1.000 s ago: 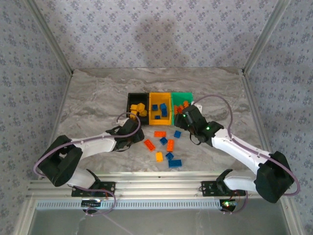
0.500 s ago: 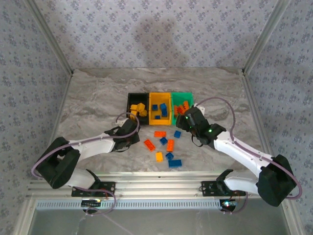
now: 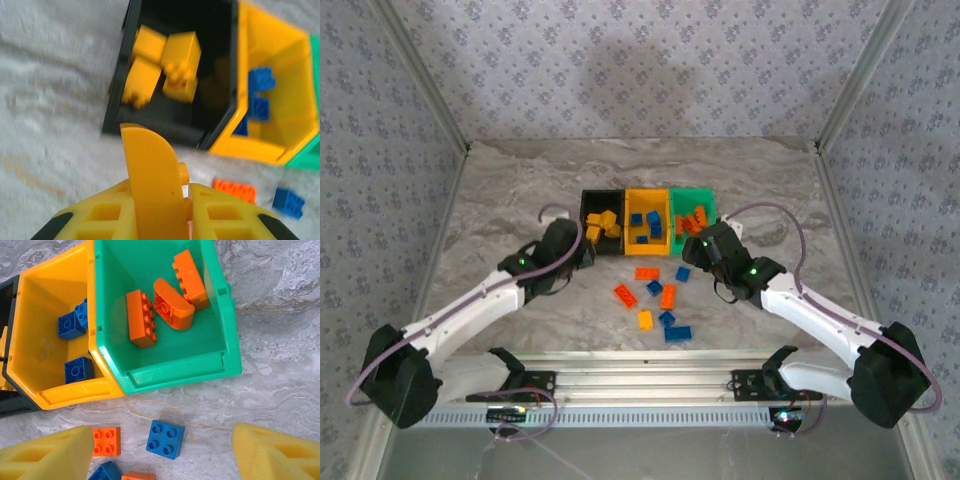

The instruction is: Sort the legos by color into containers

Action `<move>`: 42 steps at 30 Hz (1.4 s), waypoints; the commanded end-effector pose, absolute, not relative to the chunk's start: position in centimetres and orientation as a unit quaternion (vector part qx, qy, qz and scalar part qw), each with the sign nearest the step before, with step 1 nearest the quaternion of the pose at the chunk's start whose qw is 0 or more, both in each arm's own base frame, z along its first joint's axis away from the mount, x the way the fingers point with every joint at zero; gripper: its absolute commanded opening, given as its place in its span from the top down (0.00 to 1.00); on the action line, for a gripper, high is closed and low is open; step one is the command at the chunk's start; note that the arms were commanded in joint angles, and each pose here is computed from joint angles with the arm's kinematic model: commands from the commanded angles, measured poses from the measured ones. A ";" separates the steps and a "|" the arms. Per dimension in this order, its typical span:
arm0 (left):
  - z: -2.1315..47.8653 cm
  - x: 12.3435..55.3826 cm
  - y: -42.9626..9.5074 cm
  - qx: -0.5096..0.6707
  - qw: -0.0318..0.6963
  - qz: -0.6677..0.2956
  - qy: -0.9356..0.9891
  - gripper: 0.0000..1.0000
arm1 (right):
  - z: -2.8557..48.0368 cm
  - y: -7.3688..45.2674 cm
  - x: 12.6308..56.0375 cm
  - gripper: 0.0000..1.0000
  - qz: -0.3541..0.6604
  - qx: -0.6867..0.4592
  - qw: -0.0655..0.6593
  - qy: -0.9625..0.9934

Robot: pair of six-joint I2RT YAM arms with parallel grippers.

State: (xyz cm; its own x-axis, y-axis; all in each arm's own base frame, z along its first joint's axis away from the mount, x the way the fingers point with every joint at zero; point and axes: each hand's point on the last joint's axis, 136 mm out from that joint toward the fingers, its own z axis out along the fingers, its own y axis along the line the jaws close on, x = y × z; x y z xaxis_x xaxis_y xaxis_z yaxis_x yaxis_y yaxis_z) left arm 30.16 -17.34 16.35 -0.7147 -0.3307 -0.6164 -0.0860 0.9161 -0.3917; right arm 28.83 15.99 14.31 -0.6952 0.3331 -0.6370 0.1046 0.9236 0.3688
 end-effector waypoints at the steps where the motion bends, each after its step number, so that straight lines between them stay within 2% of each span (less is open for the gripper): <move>1: 16.5 33.5 -17.8 -0.073 0.355 -0.130 0.923 0.79 | 14.0 14.9 28.5 0.25 0.141 0.140 0.371 0.907; 6: 15.3 38.4 -18.7 -0.064 0.353 -0.091 0.929 0.80 | 13.9 14.3 28.1 0.25 0.134 0.141 0.368 0.909; 12: 14.2 42.0 -20.1 -0.063 0.355 -0.072 0.930 0.78 | 13.9 13.5 27.7 0.25 0.138 0.148 0.369 0.907; 14: 14.2 42.7 -20.3 -0.068 0.358 -0.068 0.929 0.70 | 13.7 13.4 27.6 0.24 0.138 0.147 0.367 0.908; 19: 14.8 42.8 -20.9 -0.070 0.358 -0.078 0.928 0.36 | 13.1 13.2 27.2 0.23 0.141 0.146 0.359 0.911; 21: 16.2 42.1 -21.3 -0.070 0.369 -0.096 0.922 0.24 | 12.8 13.3 27.1 0.23 0.146 0.142 0.356 0.912; 29: 20.0 35.6 -23.2 -0.036 0.388 -0.179 0.904 0.02 | 11.4 14.8 26.1 0.21 0.162 0.109 0.322 0.926; 37: 17.7 26.8 -23.3 0.009 0.364 -0.228 0.903 0.00 | 8.4 16.5 24.1 0.19 0.145 0.081 0.273 0.948; 42: 14.2 23.5 -20.7 -0.006 0.347 -0.213 0.913 0.01 | 7.5 17.5 25.4 0.19 0.137 0.111 0.286 0.942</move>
State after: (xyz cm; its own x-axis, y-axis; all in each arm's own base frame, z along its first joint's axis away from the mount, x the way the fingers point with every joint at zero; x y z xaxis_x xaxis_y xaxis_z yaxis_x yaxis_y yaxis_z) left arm 24.53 -22.03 14.99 -0.7576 -0.1128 -0.6429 0.1821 0.9093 -0.3741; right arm 24.62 17.49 8.00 -0.8365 0.2339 -0.4956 0.0701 0.9426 0.3266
